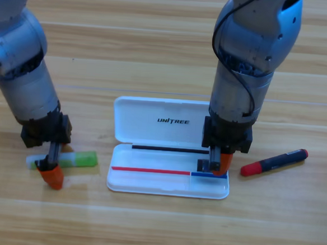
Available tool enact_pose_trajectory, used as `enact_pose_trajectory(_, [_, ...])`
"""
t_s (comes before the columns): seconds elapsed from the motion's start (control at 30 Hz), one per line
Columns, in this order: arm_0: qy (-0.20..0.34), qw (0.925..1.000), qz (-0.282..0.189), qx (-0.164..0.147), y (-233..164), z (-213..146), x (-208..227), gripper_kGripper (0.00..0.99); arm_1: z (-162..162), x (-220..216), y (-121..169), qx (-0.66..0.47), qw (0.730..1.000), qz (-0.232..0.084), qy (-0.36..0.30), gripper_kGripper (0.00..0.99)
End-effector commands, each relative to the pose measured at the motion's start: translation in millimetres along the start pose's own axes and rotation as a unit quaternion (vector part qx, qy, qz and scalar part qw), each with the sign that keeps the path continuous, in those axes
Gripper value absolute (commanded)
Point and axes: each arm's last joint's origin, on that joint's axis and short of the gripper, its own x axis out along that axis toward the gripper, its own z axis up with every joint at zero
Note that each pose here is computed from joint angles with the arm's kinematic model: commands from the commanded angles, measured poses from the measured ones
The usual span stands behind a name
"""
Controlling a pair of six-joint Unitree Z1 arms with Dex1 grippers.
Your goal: Clean up eraser and pencils
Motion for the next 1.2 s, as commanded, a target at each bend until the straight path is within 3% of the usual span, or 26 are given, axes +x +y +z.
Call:
enact_pose_trajectory(0.03, [0.001,0.9998,0.017,0.006,-8.2,0.0,0.6,0.953,6.7,35.4,11.0,-0.017,0.998,0.036,0.042,0.229])
enact_pose_trajectory(0.17, [-0.003,0.9997,0.023,0.004,-7.6,1.1,0.4,0.833,6.8,36.1,10.9,-0.016,0.998,0.036,0.043,0.686])
enact_pose_trajectory(0.23, [-0.002,0.9997,0.023,0.009,-7.5,1.1,0.9,0.765,7.2,34.8,10.7,-0.016,0.998,0.035,0.041,0.818])
enact_pose_trajectory(0.33, [-0.002,0.9996,0.022,0.017,-7.5,1.2,1.4,0.67,6.9,30.3,11.0,-0.016,0.999,0.033,0.036,0.821])
enact_pose_trajectory(0.43, [0.0,0.9994,0.016,0.031,-8.6,1.9,3.5,0.512,4.1,14.4,13.1,-0.016,0.999,0.024,0.021,0.861])
enact_pose_trajectory(0.53, [0.002,0.999,0.01,0.044,-9.1,2.4,6.1,0.288,-7.6,-16.3,15.8,-0.012,1.0,0.01,-0.005,0.877])
enact_pose_trajectory(0.63, [0.0,0.9988,0.01,0.048,-9.1,3.3,7.2,0.0,-30.5,-45.2,20.2,-0.018,1.0,0.002,-0.025,0.879])
enact_pose_trajectory(0.77, [-0.002,0.9989,0.017,0.044,-9.5,2.6,2.7,0.0,-65.9,-54.7,20.7,-0.056,0.998,0.01,-0.017,0.879])
enact_pose_trajectory(0.97, [0.002,0.9983,0.035,0.047,-7.6,4.1,-16.8,0.0,-115.3,-19.3,-2.9,-0.118,0.992,0.039,0.028,0.877])
enact_pose_trajectory(1.2, [-0.01,0.9971,0.055,0.051,-5.1,19.9,-69.1,0.0,-129.9,27.2,-42.4,-0.122,0.992,0.029,0.02,0.876])
